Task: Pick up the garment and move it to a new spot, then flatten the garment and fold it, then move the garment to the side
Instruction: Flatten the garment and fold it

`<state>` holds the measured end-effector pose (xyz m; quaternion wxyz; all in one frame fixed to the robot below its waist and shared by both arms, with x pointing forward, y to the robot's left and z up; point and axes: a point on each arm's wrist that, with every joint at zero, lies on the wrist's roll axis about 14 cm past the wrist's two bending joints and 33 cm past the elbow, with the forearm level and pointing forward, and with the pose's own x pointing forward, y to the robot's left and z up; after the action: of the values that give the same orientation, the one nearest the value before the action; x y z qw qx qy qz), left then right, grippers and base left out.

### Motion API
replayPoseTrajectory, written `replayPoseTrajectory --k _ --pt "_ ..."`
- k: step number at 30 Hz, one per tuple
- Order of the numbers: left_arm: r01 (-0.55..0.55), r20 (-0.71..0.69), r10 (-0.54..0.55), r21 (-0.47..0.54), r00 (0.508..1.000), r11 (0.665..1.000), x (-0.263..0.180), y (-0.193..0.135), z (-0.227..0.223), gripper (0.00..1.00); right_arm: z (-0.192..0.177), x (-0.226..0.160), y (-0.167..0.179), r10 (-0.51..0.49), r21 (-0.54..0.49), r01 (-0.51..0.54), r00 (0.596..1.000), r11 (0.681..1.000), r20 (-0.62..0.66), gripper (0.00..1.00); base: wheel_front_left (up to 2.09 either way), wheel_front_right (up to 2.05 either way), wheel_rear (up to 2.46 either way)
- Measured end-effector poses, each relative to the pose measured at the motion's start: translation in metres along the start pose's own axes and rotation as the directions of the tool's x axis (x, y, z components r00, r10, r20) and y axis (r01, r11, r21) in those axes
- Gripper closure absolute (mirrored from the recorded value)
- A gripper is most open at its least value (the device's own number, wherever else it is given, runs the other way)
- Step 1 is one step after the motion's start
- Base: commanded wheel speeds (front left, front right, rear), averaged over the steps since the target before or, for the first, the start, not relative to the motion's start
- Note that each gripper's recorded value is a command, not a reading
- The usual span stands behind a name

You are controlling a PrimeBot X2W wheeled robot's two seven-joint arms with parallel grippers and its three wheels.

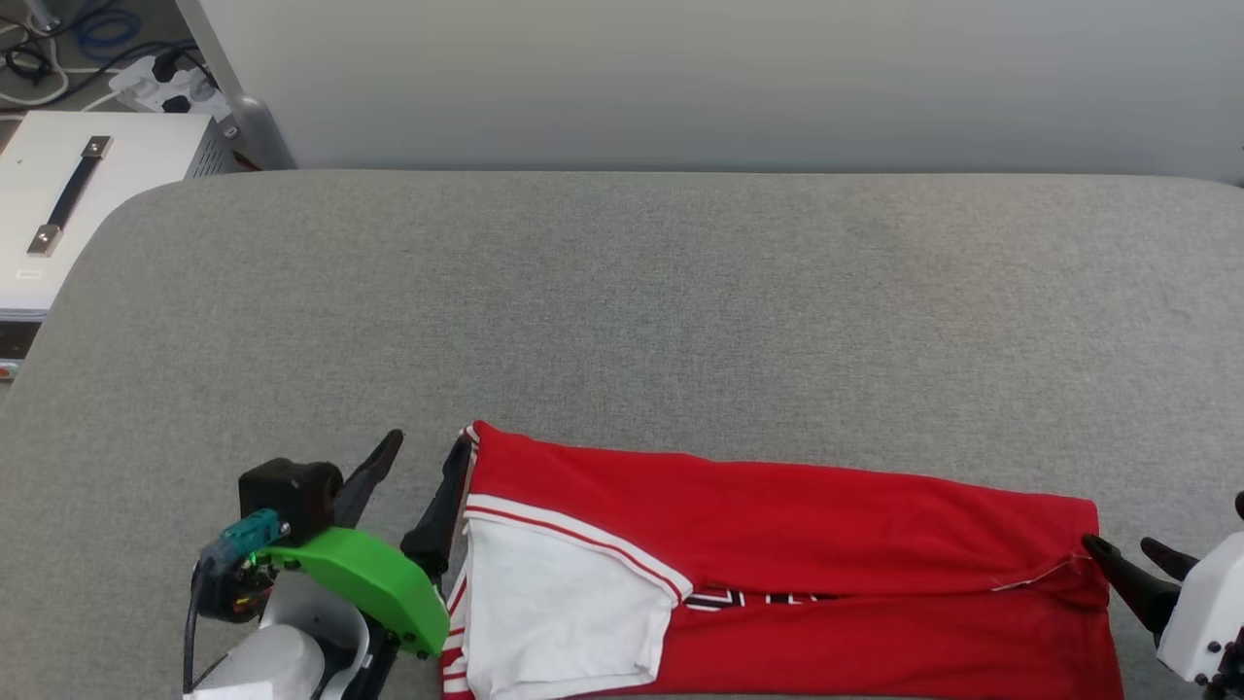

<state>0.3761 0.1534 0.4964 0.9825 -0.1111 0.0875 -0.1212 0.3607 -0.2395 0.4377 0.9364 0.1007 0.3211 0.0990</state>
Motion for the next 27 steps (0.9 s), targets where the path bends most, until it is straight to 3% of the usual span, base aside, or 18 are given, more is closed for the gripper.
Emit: replayPoseTrajectory --k 4,14,27 --pt "-0.017 0.067 0.015 0.03 0.998 0.999 0.003 0.01 0.004 0.0 -0.01 0.009 -0.002 -0.028 0.065 0.03 0.999 0.997 -0.035 0.0 0.0 0.0 0.0" --pt "-0.085 0.071 0.083 0.025 0.994 0.996 0.004 0.036 -0.007 0.0 -0.048 0.027 -0.012 -0.088 0.18 0.118 0.982 0.977 -0.166 0.0 0.0 0.0 0.0" --pt "-0.117 0.06 0.117 0.003 0.991 0.993 0.008 0.049 -0.017 0.0 -0.072 0.045 0.013 -0.008 0.246 0.078 0.962 0.966 -0.272 0.0 0.0 0.0 0.0"
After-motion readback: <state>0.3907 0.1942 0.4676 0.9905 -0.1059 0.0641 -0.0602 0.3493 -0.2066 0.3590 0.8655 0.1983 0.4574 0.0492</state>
